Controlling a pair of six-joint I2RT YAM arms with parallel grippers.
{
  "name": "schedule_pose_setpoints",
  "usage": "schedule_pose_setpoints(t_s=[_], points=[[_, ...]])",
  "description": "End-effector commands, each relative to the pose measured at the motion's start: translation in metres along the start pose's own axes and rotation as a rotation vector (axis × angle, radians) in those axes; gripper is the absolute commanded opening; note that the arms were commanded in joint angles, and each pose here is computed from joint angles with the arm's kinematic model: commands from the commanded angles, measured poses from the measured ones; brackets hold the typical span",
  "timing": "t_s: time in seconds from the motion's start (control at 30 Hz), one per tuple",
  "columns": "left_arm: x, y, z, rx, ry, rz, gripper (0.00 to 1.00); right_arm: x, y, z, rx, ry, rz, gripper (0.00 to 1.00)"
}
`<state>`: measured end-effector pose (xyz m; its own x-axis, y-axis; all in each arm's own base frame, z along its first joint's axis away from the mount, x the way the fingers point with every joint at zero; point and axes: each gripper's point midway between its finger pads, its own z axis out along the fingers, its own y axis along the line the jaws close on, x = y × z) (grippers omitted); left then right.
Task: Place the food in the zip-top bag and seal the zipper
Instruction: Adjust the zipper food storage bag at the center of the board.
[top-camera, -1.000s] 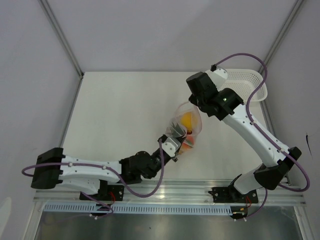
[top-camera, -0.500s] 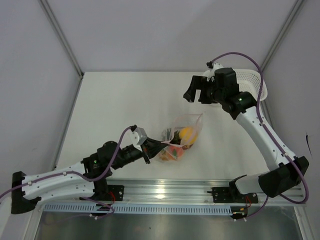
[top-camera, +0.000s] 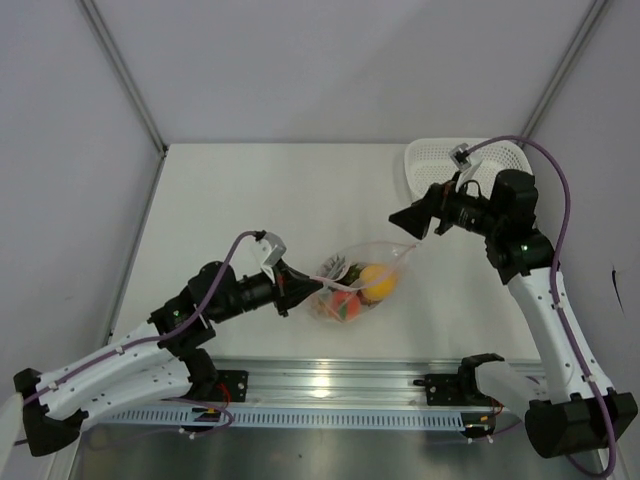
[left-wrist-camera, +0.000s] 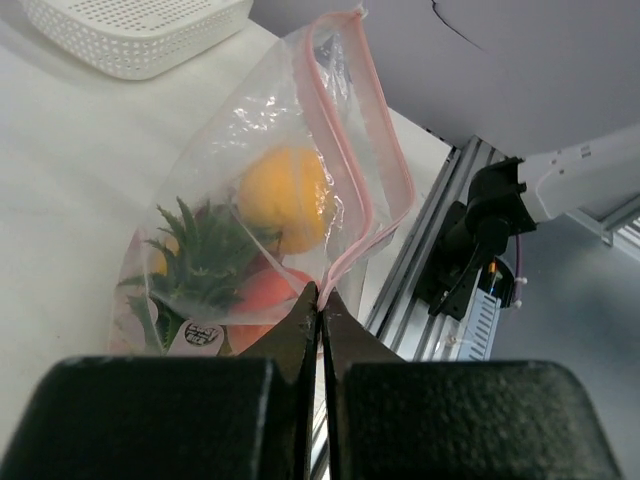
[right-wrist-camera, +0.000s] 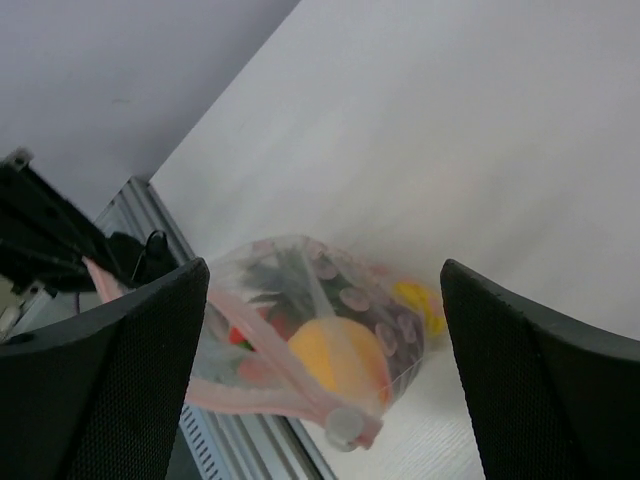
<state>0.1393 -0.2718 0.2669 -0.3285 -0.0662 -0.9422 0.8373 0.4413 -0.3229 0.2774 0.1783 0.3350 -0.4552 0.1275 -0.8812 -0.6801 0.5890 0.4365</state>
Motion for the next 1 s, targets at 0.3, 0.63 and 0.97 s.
schedule_pose_setpoints(t_s=[0.3, 0.63, 0.97], points=[[-0.059, 0.01, -0.013, -0.075, -0.12, -0.155, 0.01, 0.021, 0.016, -0.014, -0.074, -0.081, -0.101, 0.94], [-0.063, 0.022, -0.012, -0.086, -0.142, -0.21, 0.01, 0.04, -0.013, 0.0, -0.032, -0.07, 0.0, 0.96], [-0.066, 0.03, -0.01, -0.085, -0.153, -0.235, 0.01, 0.065, 0.005, 0.001, -0.205, -0.094, 0.042, 0.91]])
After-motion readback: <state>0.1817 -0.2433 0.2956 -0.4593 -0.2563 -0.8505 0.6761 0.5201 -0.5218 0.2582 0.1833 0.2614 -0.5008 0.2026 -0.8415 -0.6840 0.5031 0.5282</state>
